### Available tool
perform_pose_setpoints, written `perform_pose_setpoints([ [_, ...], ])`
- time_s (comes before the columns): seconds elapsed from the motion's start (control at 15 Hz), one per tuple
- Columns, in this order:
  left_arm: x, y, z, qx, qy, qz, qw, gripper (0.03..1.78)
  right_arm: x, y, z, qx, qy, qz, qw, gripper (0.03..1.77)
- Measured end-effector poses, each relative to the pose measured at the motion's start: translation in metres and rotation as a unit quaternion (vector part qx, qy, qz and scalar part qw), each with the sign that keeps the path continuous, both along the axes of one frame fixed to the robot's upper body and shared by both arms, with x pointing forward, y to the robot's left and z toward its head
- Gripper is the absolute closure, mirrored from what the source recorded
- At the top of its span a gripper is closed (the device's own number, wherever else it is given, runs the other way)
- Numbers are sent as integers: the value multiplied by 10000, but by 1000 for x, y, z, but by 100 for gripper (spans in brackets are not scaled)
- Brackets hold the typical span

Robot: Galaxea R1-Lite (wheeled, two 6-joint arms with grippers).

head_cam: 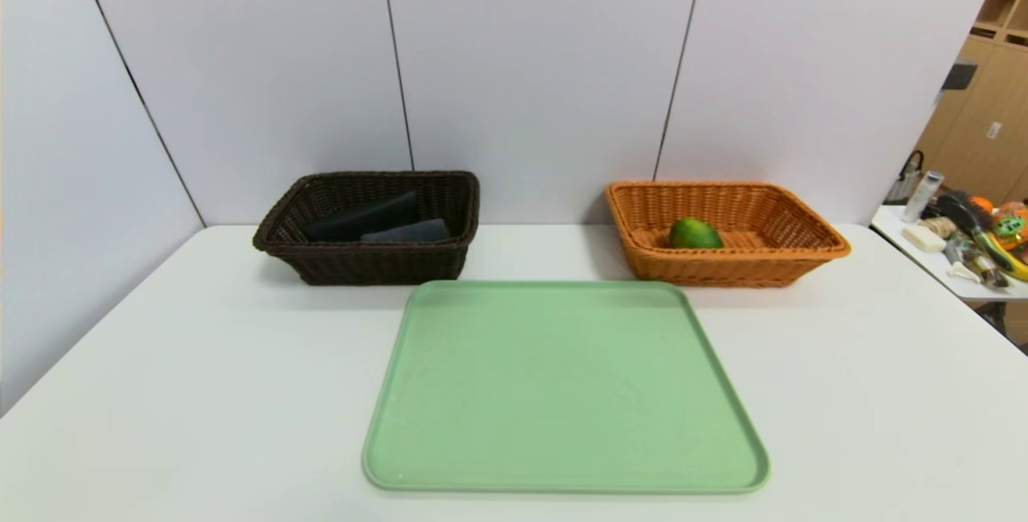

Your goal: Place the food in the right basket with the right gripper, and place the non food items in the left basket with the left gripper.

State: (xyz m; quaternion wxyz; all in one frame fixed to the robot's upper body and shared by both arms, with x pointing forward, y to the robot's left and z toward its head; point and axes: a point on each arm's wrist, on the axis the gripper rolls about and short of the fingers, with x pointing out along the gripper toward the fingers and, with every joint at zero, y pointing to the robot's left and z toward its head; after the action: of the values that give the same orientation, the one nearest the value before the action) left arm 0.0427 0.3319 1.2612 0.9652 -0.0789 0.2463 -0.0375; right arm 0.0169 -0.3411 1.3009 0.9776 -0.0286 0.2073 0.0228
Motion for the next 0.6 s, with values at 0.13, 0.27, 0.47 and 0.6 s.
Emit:
perform_pose_setpoints([
  [0.13,-5,-1,-9,13,-111,-12,9999,12,-7,1,-6,-3,-51,-83,10000,11],
  [0.27,-9,-1,-14,50,-195,-14,9998,12,-12,2,-11,0,-177,-140,9997,11],
  [0.47,-11,-1,-24,70,-267,1,9996,12,-21,4,-30,-97,-378,-140,9991,11],
  [0.6,-10,-1,-35,142,-311,-6,9994,12,-27,4,-42,-139,-687,-147,9974,11],
])
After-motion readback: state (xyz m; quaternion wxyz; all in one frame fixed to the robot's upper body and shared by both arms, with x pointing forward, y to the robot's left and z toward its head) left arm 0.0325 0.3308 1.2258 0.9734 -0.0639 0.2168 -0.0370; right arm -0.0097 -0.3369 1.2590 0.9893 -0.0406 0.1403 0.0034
